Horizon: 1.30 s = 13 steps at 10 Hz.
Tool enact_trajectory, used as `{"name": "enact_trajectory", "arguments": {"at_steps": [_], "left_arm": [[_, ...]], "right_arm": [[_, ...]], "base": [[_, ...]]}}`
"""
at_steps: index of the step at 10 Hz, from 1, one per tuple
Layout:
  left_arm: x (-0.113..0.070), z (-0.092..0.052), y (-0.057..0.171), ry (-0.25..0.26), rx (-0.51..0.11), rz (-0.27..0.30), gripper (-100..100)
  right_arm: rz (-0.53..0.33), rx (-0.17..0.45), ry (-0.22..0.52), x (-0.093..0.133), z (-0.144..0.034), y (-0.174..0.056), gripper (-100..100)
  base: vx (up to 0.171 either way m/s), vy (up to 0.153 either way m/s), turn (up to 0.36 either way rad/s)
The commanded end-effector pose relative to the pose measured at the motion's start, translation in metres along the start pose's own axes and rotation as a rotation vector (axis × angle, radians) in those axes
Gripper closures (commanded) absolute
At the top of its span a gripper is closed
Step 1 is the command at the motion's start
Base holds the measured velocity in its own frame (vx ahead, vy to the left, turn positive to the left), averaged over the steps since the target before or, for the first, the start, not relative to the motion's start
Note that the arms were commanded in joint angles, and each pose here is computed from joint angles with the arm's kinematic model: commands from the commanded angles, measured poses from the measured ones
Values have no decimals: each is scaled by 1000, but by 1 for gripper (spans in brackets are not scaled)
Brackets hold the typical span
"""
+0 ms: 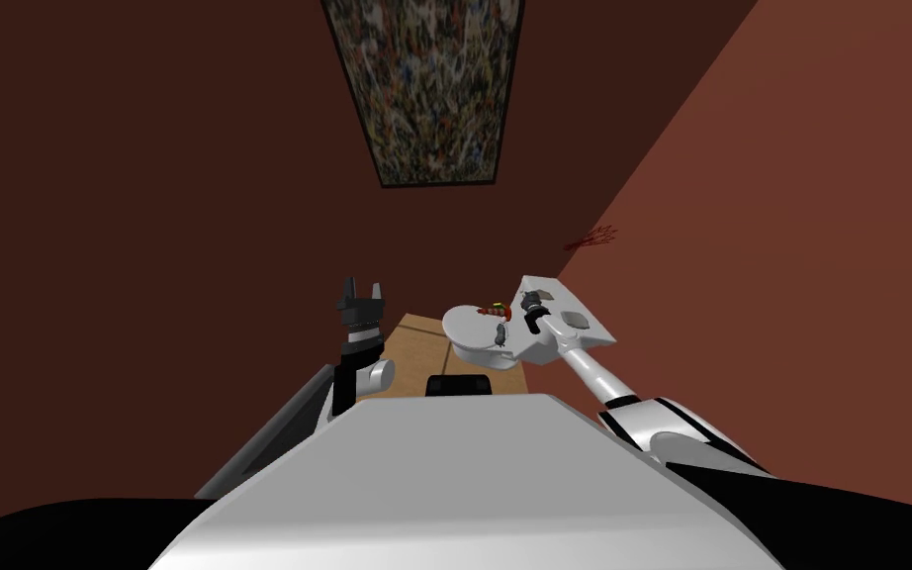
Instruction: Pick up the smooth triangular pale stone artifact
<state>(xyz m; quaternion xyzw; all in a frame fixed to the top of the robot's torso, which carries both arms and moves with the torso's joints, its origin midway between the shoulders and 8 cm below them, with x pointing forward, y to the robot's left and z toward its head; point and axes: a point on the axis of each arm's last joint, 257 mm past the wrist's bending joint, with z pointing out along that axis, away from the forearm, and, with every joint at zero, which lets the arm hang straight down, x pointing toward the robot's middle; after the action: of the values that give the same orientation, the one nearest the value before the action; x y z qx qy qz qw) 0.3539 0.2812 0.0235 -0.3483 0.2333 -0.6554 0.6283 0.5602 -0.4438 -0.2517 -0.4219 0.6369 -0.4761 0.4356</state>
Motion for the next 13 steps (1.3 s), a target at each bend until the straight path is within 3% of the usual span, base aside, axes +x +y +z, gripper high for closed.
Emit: {"name": "enact_trajectory", "arguments": {"at_steps": [1,2,3,5,7,9,11,12,13], "left_arm": [[0,0,0,0,0,0,0],[0,0,0,0,0,0,0],[0,0,0,0,0,0,0],[0,0,0,0,0,0,0],[0,0,0,0,0,0,0],[0,0,0,0,0,0,0],[0,0,0,0,0,0,0],[0,0,0,0,0,0,0],[0,0,0,0,0,0,0]], "right_arm": [[13,12,-1,6,1,-8,100],[3,6,-19,7,-10,2,100],[4,-6,-7,22,-16,8,100],[20,19,-6,32,-14,-9,100],[5,2,-7,52,-33,6,100],[16,25,-5,61,-32,-9,100],[-4,13,-8,80,-50,0,100],[1,28,2,93,-53,-10,100],[-25,21,-16,93,-64,-4,100]], "base": [[7,4,10],[58,50,-21],[85,78,-22],[40,32,-5],[86,73,-24],[26,29,-2],[84,78,-26],[57,51,-4],[108,80,-31]]}}
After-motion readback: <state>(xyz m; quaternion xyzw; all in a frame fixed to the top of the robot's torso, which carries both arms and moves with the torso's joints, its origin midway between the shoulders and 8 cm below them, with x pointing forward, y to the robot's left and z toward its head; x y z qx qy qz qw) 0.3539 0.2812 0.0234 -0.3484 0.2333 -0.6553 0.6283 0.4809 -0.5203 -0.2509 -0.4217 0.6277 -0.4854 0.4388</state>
